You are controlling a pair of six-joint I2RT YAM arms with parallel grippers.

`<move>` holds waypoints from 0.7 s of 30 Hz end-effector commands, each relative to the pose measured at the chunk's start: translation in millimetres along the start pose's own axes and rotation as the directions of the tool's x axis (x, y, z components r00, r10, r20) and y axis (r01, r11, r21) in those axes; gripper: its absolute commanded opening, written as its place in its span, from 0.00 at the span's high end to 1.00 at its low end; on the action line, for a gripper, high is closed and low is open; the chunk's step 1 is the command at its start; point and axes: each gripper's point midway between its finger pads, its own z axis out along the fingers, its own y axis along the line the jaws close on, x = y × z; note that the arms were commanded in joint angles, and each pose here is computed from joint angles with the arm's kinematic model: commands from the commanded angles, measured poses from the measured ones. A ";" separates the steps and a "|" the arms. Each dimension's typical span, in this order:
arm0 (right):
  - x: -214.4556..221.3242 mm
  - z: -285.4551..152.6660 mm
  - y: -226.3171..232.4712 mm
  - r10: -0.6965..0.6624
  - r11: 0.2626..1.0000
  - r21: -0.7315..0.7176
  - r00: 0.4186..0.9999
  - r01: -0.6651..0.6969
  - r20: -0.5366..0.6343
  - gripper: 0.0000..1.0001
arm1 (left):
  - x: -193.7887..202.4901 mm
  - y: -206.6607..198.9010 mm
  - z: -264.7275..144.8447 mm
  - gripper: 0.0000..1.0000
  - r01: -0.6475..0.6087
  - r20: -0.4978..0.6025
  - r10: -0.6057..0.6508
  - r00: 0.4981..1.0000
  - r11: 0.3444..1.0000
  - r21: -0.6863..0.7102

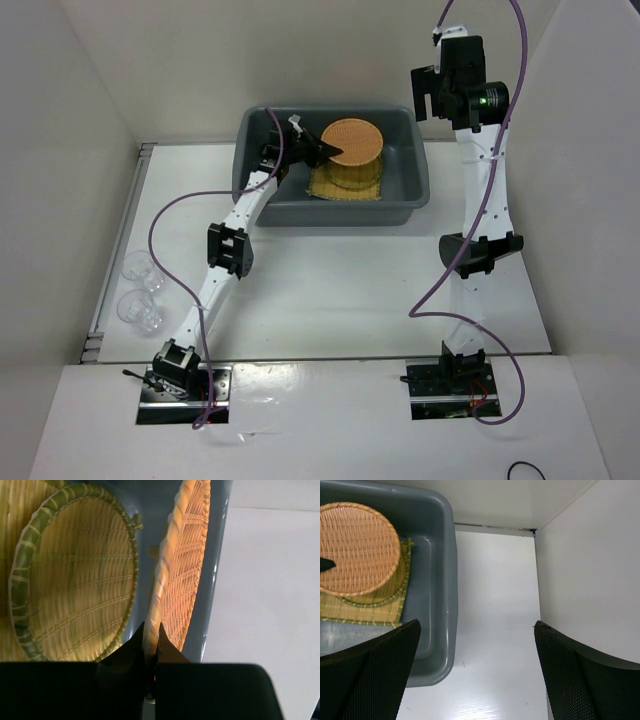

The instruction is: Place the mixed dishes into the plastic bin

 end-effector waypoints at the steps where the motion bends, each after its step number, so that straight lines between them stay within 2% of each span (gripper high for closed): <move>1: -12.4 -6.0 -2.8 -0.001 1.000 0.018 0.999 0.000 0.047 0.02 | -10.2 0.0 3.6 1.00 0.006 0.033 -0.009 0.999 0.997 0.072; 11: -9.9 3.5 2.7 -0.004 1.000 0.008 0.999 0.004 0.038 0.02 | -11.1 12.4 4.6 0.98 0.030 0.043 -0.031 0.999 0.999 0.021; 14: -10.0 6.2 5.3 -0.004 1.000 -0.001 0.999 0.004 0.039 0.02 | -4.6 13.6 7.4 0.92 0.025 0.033 -0.026 0.999 1.000 0.013; 15: -10.1 6.2 5.3 -0.004 1.000 -0.002 0.999 0.004 0.039 0.02 | -3.9 16.2 7.4 0.79 0.033 0.030 -0.033 0.999 0.999 0.002; 21: -12.8 8.6 9.1 -0.001 1.000 -0.018 0.999 0.002 0.052 0.02 | 6.1 21.7 -0.4 0.80 0.084 -0.008 -0.085 0.996 0.993 -0.086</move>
